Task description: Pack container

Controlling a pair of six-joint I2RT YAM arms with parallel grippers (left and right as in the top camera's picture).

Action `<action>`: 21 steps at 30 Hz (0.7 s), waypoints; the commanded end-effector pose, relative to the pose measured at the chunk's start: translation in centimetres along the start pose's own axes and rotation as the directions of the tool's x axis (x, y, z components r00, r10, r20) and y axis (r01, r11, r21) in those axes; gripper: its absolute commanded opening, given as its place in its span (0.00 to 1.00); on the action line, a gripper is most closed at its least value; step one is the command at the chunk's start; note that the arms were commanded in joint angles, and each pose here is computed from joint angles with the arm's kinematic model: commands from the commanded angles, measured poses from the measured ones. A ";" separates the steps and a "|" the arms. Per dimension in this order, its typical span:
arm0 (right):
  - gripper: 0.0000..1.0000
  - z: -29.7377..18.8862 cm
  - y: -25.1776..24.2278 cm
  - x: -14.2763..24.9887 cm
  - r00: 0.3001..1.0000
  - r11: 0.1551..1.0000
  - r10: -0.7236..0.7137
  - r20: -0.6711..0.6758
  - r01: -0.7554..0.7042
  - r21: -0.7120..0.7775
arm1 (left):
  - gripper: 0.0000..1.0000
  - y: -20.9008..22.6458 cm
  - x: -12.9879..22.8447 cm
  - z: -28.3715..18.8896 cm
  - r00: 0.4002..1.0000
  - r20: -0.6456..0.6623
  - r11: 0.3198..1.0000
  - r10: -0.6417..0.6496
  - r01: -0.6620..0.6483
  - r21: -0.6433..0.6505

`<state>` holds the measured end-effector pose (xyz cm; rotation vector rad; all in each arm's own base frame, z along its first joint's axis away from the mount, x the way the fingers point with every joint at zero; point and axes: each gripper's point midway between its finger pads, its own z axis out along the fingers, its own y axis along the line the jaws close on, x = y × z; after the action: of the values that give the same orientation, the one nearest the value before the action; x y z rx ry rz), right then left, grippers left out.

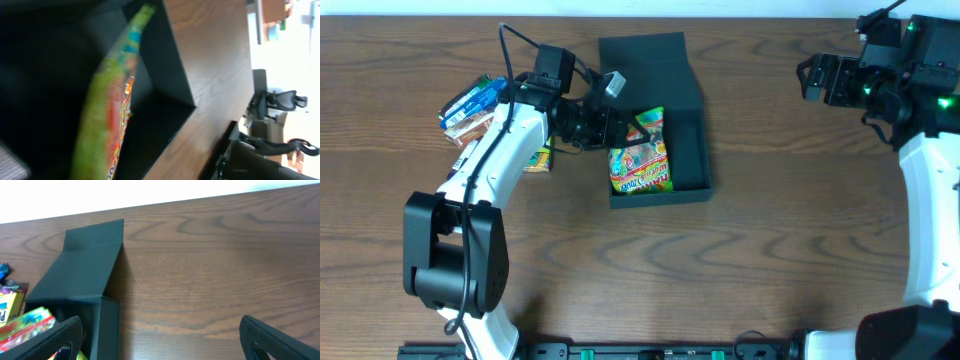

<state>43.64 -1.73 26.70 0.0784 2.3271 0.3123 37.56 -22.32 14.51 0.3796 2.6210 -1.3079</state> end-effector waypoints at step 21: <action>0.02 2.7 10.7 4.5 0.970 0.955 -0.211 -0.119 0.179 -0.235 | 1.00 0.6 -9.4 -10.9 0.959 0.250 0.898 0.132 -0.009 -0.439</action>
<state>42.66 5.97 25.95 -0.1395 2.3728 0.4191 44.74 -17.24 22.72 0.3020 2.5350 -0.7449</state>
